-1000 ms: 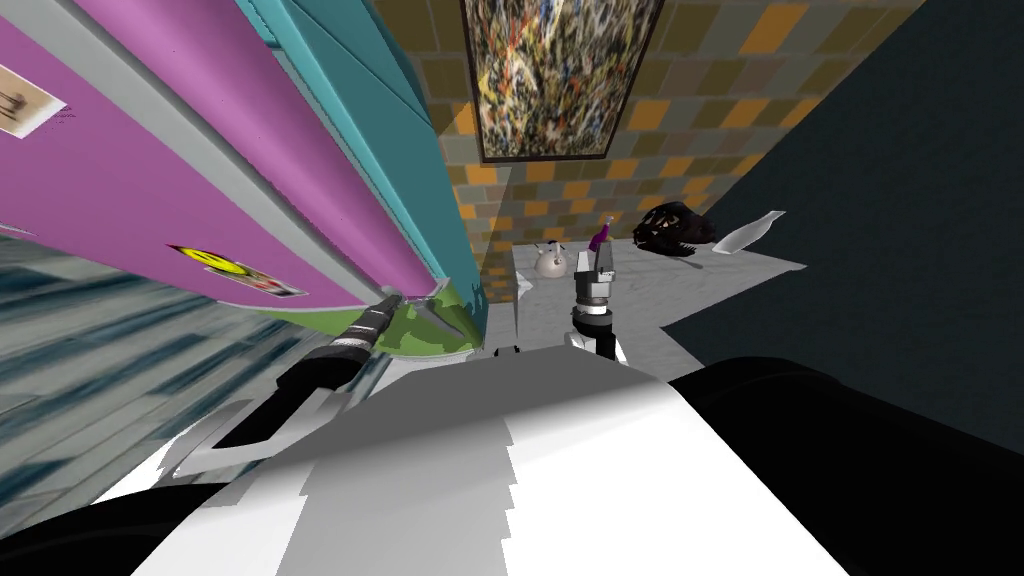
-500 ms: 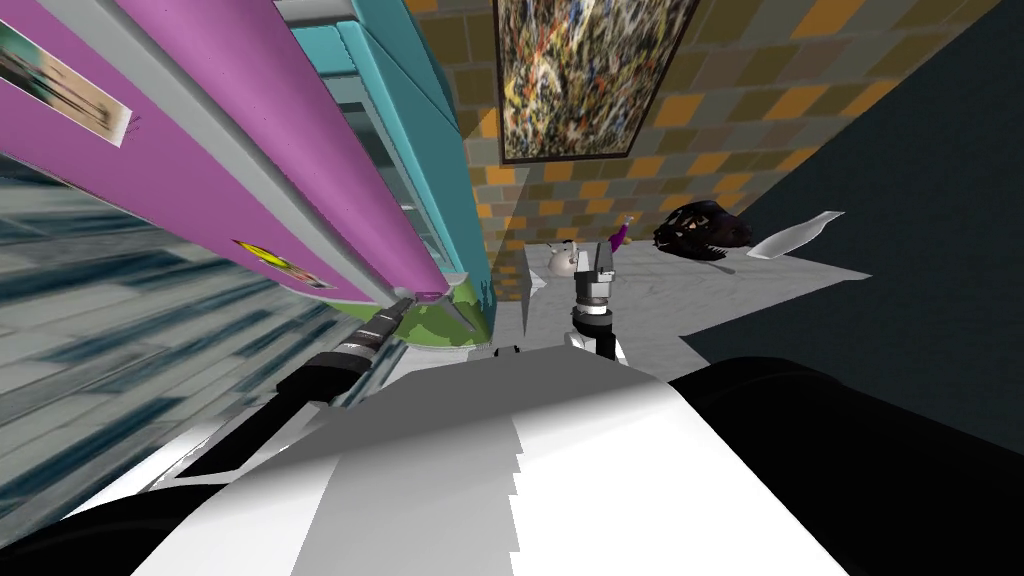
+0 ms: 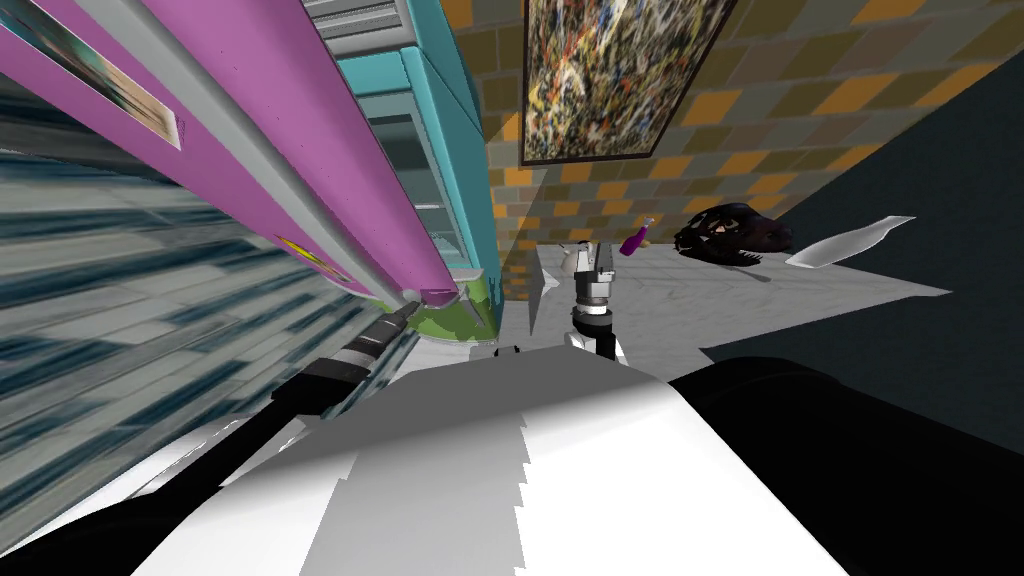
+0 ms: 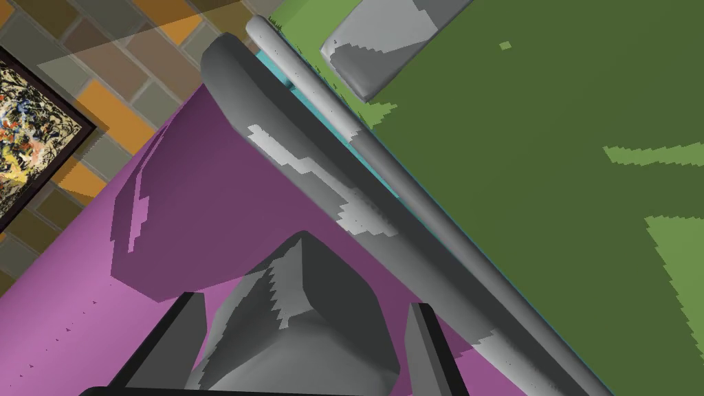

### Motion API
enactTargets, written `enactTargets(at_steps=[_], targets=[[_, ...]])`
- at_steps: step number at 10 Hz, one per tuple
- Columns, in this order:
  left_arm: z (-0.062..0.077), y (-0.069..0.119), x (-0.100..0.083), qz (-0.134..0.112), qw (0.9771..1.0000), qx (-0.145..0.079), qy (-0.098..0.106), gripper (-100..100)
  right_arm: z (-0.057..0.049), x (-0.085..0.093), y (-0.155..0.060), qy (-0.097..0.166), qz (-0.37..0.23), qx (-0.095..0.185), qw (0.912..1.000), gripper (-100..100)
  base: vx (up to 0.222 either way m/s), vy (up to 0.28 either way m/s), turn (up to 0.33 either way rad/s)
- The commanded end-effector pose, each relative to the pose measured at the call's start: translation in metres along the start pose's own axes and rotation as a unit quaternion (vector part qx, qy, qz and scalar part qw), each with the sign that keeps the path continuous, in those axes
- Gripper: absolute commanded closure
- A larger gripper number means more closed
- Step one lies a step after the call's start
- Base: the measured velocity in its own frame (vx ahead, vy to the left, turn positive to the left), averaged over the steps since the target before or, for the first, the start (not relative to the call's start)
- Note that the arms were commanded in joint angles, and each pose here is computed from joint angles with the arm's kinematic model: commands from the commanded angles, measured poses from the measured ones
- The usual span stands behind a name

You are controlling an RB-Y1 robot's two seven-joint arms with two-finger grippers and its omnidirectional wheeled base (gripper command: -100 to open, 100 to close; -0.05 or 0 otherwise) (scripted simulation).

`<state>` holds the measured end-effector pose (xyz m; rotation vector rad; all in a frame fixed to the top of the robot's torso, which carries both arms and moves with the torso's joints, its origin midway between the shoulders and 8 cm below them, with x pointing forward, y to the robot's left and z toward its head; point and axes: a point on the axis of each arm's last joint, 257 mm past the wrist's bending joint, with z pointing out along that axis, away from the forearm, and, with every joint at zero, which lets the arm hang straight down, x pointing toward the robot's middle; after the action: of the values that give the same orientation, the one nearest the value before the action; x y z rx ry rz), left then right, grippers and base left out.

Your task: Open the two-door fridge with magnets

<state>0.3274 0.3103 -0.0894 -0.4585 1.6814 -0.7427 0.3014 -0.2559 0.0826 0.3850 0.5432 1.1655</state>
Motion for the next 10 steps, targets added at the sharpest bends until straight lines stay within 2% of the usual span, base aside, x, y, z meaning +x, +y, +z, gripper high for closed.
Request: enactTargets(at_steps=[1, 2, 4, 5, 7, 8, 10], targets=[[-0.002, -0.014, -0.001, 0.006, 0.9997, 0.025, 0.004, 100, 0.000, 0.000, 0.000, 0.000, 0.000, 0.000, 1.0000, 0, -0.030, 0.071, -0.035], [-0.008, -0.018, 0.016, 0.005, 0.9990, 0.030, 0.034, 100, 0.000, 0.000, 0.000, 0.000, 0.000, 0.000, 1.0000, 0, -0.029, 0.126, 0.228], [-0.009, -0.030, 0.015, 0.005, 0.9981, 0.053, 0.031, 100, 0.000, 0.000, 0.000, 0.000, 0.000, 0.000, 1.0000, 0, -0.013, 0.080, 0.087], [-0.017, -0.035, 0.032, 0.001, 0.9965, 0.059, 0.060, 100, 0.000, 0.000, 0.000, 0.000, 0.000, 0.000, 1.0000, 0, -0.006, 0.122, 0.185], [-0.018, -0.046, 0.030, -0.001, 0.9951, 0.081, 0.057, 100, 0.000, 0.000, 0.000, 0.000, 0.000, 0.000, 1.0000, 0, -0.020, 0.092, 0.096], [-0.026, -0.053, 0.046, -0.008, 0.9925, 0.089, 0.084, 100, 0.000, 0.000, 0.000, 0.000, 0.000, 0.000, 1.0000, 0, -0.034, 0.106, 0.245], [-0.028, -0.062, 0.044, -0.010, 0.9909, 0.108, 0.081, 100, 0.000, 0.000, 0.000, 0.000, 0.000, 0.000, 1.0000, 0, -0.003, 0.087, 0.082]])
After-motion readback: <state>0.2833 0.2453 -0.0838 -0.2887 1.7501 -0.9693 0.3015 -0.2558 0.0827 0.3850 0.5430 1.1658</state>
